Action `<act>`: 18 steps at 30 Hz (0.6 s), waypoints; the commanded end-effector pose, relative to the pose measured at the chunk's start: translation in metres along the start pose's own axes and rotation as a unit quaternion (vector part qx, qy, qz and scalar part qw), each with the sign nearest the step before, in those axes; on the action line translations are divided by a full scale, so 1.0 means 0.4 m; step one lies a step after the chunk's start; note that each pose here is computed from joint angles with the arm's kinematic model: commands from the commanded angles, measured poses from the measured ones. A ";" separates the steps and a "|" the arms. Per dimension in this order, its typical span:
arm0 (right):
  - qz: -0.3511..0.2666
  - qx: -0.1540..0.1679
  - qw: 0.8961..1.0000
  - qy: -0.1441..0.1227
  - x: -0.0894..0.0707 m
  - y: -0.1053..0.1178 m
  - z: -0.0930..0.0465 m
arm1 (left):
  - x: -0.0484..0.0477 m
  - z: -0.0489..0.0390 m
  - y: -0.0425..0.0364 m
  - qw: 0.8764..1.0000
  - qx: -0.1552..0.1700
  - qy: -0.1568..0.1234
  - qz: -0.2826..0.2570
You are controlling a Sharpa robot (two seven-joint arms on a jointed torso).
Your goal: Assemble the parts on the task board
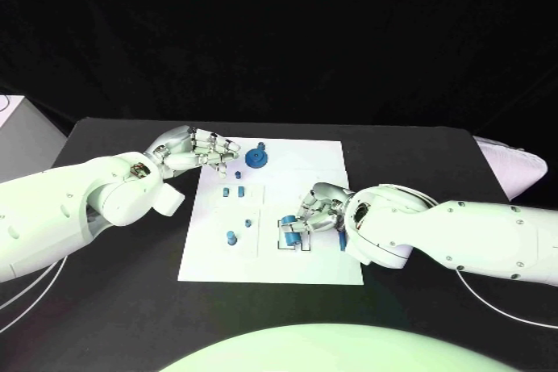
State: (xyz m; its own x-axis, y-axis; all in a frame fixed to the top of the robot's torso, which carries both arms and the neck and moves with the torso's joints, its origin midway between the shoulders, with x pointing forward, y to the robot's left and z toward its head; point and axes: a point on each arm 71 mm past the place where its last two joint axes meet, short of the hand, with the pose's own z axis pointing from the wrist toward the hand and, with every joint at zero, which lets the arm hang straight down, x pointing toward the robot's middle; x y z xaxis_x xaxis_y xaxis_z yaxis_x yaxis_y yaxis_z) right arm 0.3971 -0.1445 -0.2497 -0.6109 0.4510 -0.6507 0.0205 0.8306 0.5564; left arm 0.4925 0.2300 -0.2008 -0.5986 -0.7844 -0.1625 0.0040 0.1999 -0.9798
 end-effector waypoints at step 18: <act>-0.025 -0.003 1.000 0.004 0.007 0.000 0.004 | 0.003 -0.001 -0.002 1.000 0.001 0.007 -0.005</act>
State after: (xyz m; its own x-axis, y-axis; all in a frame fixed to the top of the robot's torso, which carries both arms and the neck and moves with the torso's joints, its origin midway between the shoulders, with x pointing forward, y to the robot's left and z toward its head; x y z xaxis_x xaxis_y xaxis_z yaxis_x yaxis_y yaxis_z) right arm 0.3978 -0.1442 -0.2523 -0.6115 0.4278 -0.6656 0.0061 0.8438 0.5367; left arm 0.4924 0.2312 -0.2009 -0.5977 -0.7850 -0.1628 0.0013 0.2021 -0.9794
